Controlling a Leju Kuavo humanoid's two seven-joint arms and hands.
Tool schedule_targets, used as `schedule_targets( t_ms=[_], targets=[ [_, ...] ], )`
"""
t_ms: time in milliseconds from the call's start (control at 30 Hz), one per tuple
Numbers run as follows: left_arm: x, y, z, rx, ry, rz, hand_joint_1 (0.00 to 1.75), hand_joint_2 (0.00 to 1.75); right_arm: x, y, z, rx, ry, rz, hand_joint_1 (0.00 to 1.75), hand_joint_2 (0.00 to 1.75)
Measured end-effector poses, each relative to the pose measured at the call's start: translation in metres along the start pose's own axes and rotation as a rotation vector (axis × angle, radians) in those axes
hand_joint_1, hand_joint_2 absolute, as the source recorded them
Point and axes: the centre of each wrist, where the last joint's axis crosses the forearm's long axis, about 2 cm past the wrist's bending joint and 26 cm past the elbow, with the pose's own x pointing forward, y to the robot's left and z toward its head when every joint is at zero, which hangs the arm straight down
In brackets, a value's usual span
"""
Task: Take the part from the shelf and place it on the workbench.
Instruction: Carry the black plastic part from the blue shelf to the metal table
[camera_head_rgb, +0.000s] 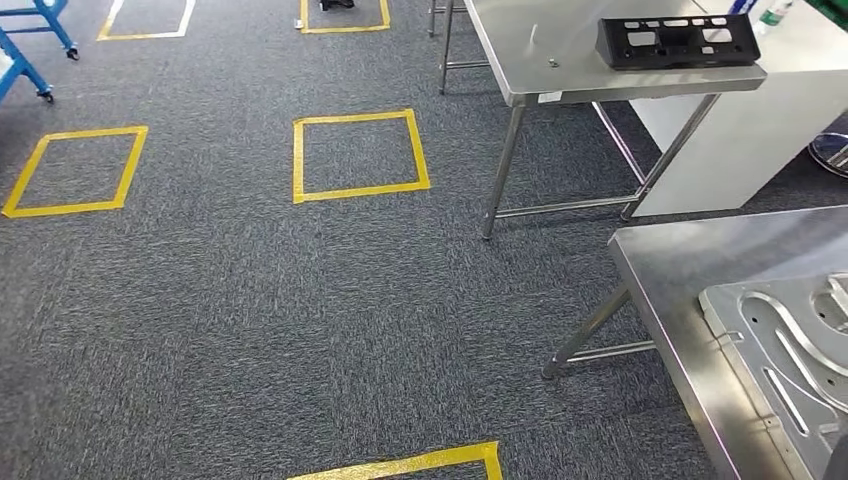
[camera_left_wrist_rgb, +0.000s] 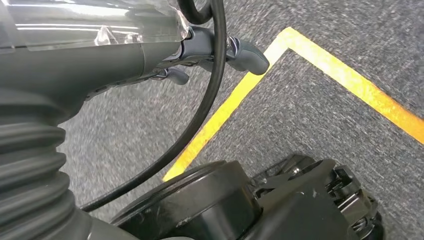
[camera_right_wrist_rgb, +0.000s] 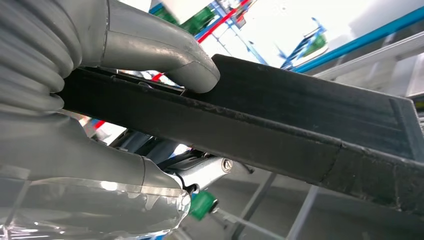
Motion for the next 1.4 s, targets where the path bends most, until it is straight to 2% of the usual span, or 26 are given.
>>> schedule_targets(
  t_ms=[267, 567, 733, 1033, 1400],
  targets=[
    [-0.002, 0.001, 0.000, 0.004, 0.009, 0.000, 0.00, 1.75, 0.002, 0.002, 0.002, 0.014, -0.013, 0.026, 1.75, 1.75],
    [0.003, 0.006, -0.002, 0.018, 0.003, 0.006, 0.00, 1.75, 0.025, 0.020, 0.012, 0.070, -0.038, 0.007, 1.75, 1.75],
    [0.002, -0.001, 0.000, 0.006, 0.009, 0.010, 0.00, 1.75, 0.036, 0.025, 0.016, 0.089, -0.073, -0.023, 1.75, 1.75],
    [0.000, -0.003, 0.001, 0.016, 0.015, 0.016, 0.00, 1.75, 0.062, 0.021, 0.023, 0.055, -0.157, -0.096, 1.75, 1.75],
    [0.000, -0.001, 0.001, 0.028, 0.020, 0.020, 0.00, 1.75, 0.082, 0.018, 0.029, 0.019, -0.141, -0.141, 1.75, 1.75]
  ],
)
